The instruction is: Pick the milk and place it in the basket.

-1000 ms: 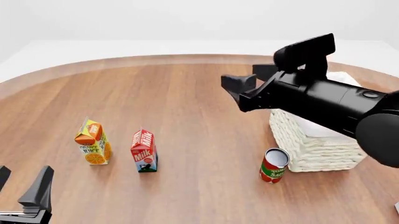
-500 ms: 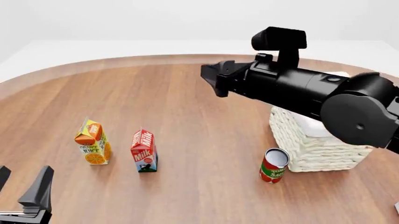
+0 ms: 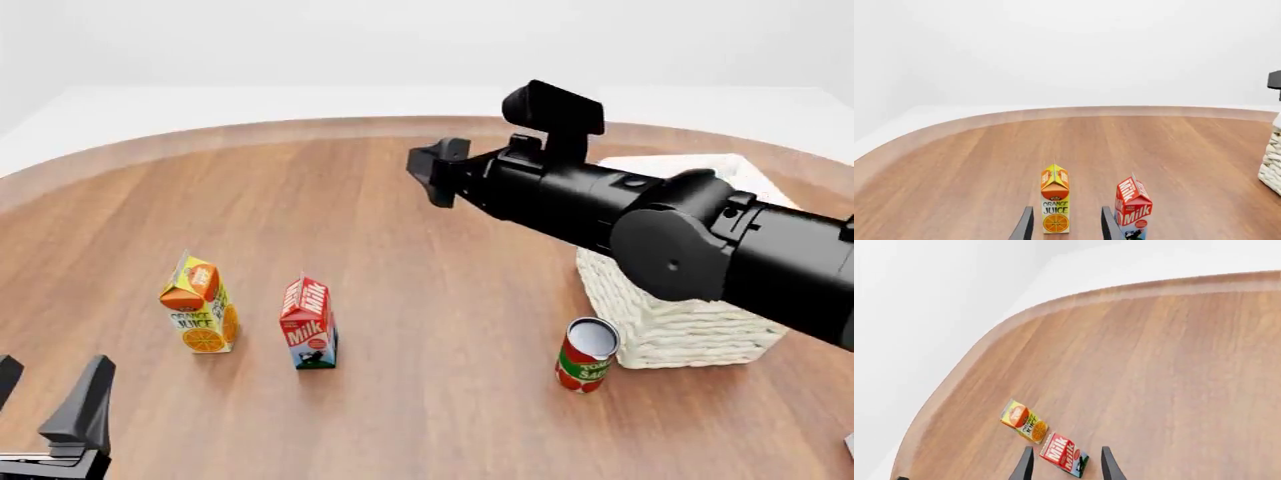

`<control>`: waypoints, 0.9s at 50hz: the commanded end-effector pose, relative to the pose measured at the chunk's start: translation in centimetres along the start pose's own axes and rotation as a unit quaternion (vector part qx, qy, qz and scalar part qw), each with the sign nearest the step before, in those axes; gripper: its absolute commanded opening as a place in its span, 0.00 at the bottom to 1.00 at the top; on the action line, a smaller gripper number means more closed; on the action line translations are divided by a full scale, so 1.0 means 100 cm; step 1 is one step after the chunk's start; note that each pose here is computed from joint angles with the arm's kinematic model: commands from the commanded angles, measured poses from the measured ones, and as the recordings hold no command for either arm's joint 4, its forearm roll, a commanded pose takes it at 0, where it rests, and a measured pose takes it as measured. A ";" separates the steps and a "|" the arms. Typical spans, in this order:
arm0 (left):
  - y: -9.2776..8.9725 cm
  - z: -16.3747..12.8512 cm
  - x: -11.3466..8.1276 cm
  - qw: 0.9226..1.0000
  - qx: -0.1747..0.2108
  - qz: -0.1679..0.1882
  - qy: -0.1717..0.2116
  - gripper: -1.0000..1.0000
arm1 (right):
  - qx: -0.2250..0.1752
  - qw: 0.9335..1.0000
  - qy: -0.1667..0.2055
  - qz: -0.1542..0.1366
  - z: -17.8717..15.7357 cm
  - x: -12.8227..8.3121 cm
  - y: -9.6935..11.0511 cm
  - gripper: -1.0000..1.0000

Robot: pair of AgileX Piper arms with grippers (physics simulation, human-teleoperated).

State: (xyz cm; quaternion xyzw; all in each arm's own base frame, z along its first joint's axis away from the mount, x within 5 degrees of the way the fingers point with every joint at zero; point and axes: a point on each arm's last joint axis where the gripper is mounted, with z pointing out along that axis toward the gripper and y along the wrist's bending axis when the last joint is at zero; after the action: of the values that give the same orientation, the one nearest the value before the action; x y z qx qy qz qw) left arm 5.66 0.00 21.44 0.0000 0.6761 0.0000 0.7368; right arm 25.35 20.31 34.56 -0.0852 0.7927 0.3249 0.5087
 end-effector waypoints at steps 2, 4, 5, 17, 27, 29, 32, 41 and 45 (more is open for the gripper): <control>0.000 0.000 0.000 1.000 0.000 0.000 0.000 1.00 | -0.001 0.999 0.016 0.033 0.028 0.019 -0.002 1.00; 0.000 0.000 0.000 1.000 0.000 0.000 0.000 1.00 | 0.000 0.999 0.021 0.036 0.033 0.022 -0.002 1.00; 0.000 0.000 0.000 1.000 0.000 0.000 0.000 1.00 | 0.001 0.999 0.024 0.039 0.036 0.024 -0.003 1.00; 0.000 0.000 0.000 1.000 0.000 0.000 0.000 1.00 | 0.003 0.998 0.035 0.048 0.058 0.034 -0.004 1.00; 0.000 0.000 0.000 1.000 0.000 0.000 0.000 1.00 | 0.008 0.997 0.046 0.056 0.079 0.041 -0.005 1.00; 0.000 0.000 0.000 1.000 0.000 0.000 0.000 1.00 | 0.009 0.997 0.049 0.059 0.084 0.043 -0.005 1.00; 0.000 0.000 0.000 1.000 0.000 0.000 0.000 1.00 | 0.009 0.996 0.056 0.062 0.092 0.048 -0.004 1.00; 0.000 0.000 0.000 1.000 0.000 0.000 0.000 1.00 | 0.009 0.995 0.072 0.069 0.110 0.059 -0.001 1.00; 0.000 0.000 0.000 1.000 0.000 0.000 0.000 1.00 | 0.014 0.994 0.082 0.076 0.118 0.067 -0.002 1.00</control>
State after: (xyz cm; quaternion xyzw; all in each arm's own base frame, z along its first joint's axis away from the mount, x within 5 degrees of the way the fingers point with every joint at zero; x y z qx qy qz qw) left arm 5.66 0.00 21.44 0.0000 0.6761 0.0000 0.7368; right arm 30.41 27.09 27.22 -0.0492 0.8305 0.3439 0.4354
